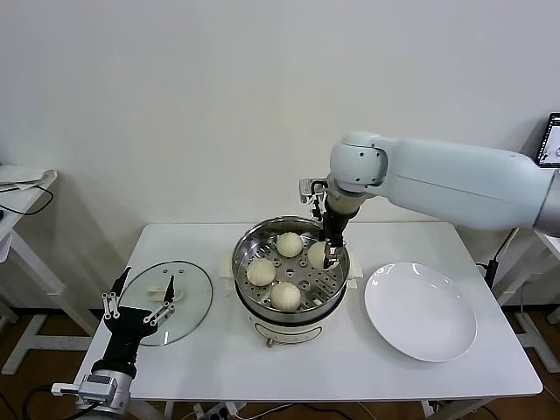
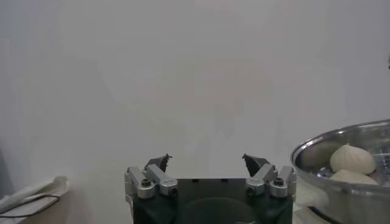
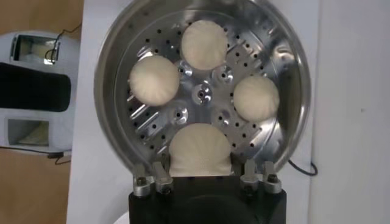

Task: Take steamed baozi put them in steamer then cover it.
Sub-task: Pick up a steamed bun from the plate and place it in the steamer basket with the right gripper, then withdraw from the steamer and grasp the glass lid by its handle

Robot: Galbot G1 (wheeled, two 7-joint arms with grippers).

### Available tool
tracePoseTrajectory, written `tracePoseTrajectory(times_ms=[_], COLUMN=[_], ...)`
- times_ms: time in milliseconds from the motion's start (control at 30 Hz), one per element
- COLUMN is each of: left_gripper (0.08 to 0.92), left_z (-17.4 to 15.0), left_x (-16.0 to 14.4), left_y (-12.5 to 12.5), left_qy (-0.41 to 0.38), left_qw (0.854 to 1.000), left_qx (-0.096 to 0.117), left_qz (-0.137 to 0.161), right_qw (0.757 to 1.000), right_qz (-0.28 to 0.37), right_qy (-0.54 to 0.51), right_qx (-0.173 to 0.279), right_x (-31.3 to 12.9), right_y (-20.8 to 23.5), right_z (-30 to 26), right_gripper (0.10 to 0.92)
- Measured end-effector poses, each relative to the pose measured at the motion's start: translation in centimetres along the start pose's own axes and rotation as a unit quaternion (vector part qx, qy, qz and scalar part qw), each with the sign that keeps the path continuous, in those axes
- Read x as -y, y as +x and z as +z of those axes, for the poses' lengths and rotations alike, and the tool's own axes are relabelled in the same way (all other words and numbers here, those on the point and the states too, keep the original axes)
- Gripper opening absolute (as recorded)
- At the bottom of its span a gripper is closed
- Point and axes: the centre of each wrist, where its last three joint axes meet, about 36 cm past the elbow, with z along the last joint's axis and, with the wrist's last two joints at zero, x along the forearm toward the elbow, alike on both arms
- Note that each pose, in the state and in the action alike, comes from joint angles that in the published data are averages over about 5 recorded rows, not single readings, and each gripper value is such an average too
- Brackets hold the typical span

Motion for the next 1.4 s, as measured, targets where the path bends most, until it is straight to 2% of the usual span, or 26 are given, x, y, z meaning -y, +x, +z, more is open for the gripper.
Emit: tracePoseTrajectory(times_ms=[800,967,1100,1400], left_gripper=[0.823,0.823,0.823,0.823], left_z=[0.4,0.5,0.5,0.2], left_x=[0.0,0.0,0.1,0.2], left_y=[-0.1,-0.1,0.0,0.3], left_qy=[0.001,0.002,0.002,0.0], left_qw=[1.0,1.0,1.0,1.0], left_qx=[-0.005,-0.006,-0.007,-0.005], left_qz=[0.0,0.0,0.001,0.002], right_qw=[1.0,1.0,1.0,0.998], right_qz=[-0.01,-0.01,-0.008,0.008], right_qy=[0.01,0.009,0.006,-0.015], right_qx=[-0.019,-0.014,-0.002,0.055], right_x=[1.4,1.4,1.5,1.9], right_y=[-5.7,-6.1,-5.7,-0.7], right_z=[-1.0,-0.9,-0.6,2.3], right_gripper=[0.663,0.746,0.813,0.823])
